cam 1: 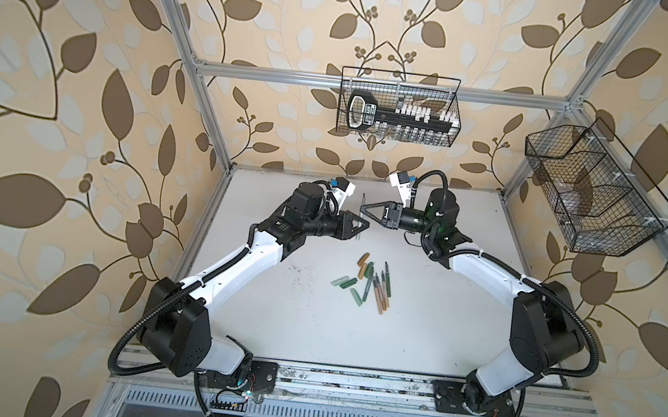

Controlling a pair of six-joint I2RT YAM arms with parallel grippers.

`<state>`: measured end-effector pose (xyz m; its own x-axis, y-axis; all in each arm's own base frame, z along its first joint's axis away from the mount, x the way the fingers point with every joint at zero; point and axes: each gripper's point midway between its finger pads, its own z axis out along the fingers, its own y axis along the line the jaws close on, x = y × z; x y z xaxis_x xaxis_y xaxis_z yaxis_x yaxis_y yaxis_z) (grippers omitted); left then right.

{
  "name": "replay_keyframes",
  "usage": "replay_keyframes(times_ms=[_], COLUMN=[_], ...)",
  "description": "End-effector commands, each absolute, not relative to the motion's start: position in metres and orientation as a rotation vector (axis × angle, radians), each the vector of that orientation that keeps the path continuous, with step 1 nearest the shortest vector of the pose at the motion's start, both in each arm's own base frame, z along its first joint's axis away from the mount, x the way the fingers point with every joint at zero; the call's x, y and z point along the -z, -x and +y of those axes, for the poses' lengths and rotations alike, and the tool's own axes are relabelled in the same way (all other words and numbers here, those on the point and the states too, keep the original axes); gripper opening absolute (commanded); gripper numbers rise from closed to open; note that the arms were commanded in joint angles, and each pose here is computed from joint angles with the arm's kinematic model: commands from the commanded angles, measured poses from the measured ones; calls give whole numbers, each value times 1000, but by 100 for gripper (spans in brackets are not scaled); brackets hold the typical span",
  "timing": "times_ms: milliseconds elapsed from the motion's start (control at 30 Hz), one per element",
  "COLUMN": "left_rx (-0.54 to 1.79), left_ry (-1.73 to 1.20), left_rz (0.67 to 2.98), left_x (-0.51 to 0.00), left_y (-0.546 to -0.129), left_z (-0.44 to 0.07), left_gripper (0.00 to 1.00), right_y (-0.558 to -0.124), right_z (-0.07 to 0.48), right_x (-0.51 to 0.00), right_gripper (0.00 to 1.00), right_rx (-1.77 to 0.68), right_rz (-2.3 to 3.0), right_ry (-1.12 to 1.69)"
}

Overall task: Insert the pens into the pen caps
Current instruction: 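Lift the pen and pass it into the left gripper, nib pointing up, then lower the right gripper to the caps and grasp a light green cap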

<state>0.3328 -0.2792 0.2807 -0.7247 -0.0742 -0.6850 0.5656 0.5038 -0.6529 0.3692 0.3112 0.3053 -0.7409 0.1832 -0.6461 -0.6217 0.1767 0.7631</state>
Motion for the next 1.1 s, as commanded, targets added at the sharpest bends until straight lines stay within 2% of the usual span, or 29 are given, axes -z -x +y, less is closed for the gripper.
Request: replay_keyframes(times_ms=[0,133,200,267,500,667,900,1067], left_rx=[1255,1241,1187,1065,713,518,461,416], left_ry=[-448,-438,-393,-284,86,255,291,344], left_rz=[2051,2065,2116,2218,2347,2356,2340,2305], left_x=[-292,-288,-277,-252,-221,-221,-226,-225], left_y=[-330,-330,-333,-339,-347,-340,-324,-306], left_z=[-286,-284,-277,-251,-148,-87,-72,-58], left_gripper=[11,7,0,0,0,0,0,0], right_y=[-362,-361,-361,-360,-357,-346,-333,-316], right_z=[312,311,311,307,295,292,310,333], right_x=[-293,-285,-280,-267,-214,-157,-107,-89], right_gripper=[7,11,16,34,62,67,69,68], right_rx=[-1626,-1619,-1609,-1559,-1358,-1101,-852,-664], right_rz=[1856,1884,1908,1969,2208,2459,2631,2595], right_ry=[427,424,419,410,378,469,770,1170])
